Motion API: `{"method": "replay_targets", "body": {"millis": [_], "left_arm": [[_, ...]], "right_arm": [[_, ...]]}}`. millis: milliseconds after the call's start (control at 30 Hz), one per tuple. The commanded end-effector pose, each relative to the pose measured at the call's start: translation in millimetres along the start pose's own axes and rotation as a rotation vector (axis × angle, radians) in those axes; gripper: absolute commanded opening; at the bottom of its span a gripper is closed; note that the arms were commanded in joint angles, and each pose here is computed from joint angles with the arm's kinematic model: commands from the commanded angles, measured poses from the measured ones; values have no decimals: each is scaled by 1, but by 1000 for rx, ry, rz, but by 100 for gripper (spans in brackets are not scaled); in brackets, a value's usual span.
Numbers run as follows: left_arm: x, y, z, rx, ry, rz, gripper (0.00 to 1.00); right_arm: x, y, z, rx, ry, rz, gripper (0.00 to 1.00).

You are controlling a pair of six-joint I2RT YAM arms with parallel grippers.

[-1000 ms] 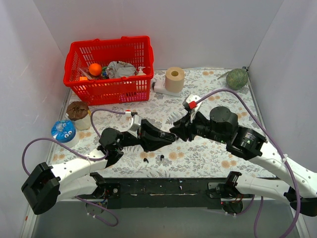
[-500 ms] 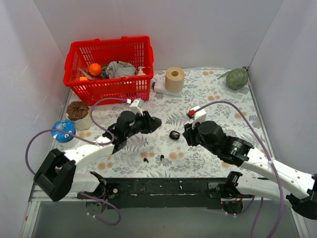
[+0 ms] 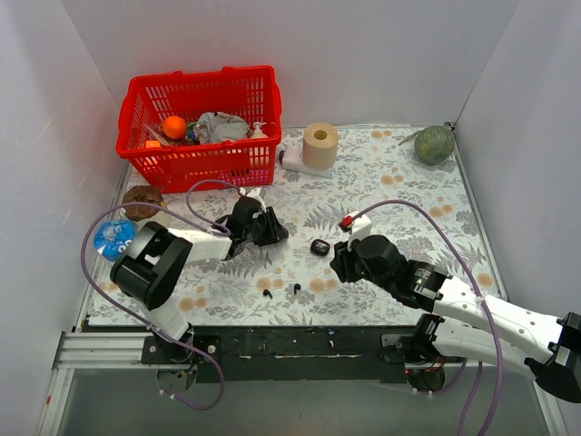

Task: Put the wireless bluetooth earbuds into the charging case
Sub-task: Place the charging case at the center of the board, then pick up the charging case at the center of the board.

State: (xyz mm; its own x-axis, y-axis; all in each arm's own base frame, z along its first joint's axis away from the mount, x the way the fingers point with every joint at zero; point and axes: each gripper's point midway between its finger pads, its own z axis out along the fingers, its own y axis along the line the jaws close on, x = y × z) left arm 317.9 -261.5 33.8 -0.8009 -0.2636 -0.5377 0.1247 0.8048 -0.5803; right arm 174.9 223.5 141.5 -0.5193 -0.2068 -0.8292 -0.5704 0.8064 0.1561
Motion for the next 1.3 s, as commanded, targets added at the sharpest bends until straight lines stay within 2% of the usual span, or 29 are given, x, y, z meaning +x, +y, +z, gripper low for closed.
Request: {"method": "replay_targets", "body": {"millis": [0,33,67,167,400,567,600,633,733,800,867,900,933,1000,1033,1067,1100,1133,1200,1233,1267], "left_arm": [[-18,7,7,-22,-27,4,8],[-19,7,6,-16,-22,3,12],[-21,8,6,-16,-19,5,23],[-19,13,2,-28,6,5,39],[-34,28,-31,-69,-46,-7,52],[-59,29,-64,-98,-130,-14,59],[-65,30,-69,-116,-155,-11,67],[-64,31,-75,-135,-147,-16,98],[-74,21,-91,-124,-177,-27,98],[-78,11,-101,-101,-203,-94,98],[-70,-4,-104,-10,-173,-123,98],[-73,-19,-108,72,-198,-139,98],[-68,-39,-113,185,-168,-136,98],[-62,-57,-118,307,-167,-160,98],[-52,-68,-116,330,-135,-148,98],[-59,-84,-116,353,-139,-121,98],[-45,-79,-102,295,-80,-86,98],[-29,-100,-97,297,-35,-24,98],[-32,-108,-84,169,-57,49,98],[-14,-112,-72,130,-24,98,98],[-18,-108,-66,74,-58,106,98]], "right_arm": [[-5,6,4,-28,-40,35,44],[-6,6,4,-27,-43,34,44],[-4,5,4,-22,-41,31,45],[-4,2,3,-13,-40,25,45],[-1,-4,1,13,-40,30,46],[-8,-5,-4,21,-53,29,47],[-10,-5,-4,23,-57,25,47],[-13,-6,-6,27,-65,20,47],[-18,-11,-9,53,-80,7,51],[-17,-18,-9,93,-84,16,54],[-17,-27,-10,143,-94,47,60],[-14,-30,-10,159,-90,51,61],[-14,-32,-10,170,-96,63,62],[-14,-34,-12,181,-117,101,62],[-11,-35,-12,177,-118,107,62],[-11,-35,-13,174,-124,121,62],[-14,-34,-17,165,-142,132,62],[-13,-35,-18,164,-147,135,61],[-16,-37,-23,159,-175,144,61],[-15,-38,-25,159,-180,142,61],[-14,-38,-26,157,-180,141,61]]}}
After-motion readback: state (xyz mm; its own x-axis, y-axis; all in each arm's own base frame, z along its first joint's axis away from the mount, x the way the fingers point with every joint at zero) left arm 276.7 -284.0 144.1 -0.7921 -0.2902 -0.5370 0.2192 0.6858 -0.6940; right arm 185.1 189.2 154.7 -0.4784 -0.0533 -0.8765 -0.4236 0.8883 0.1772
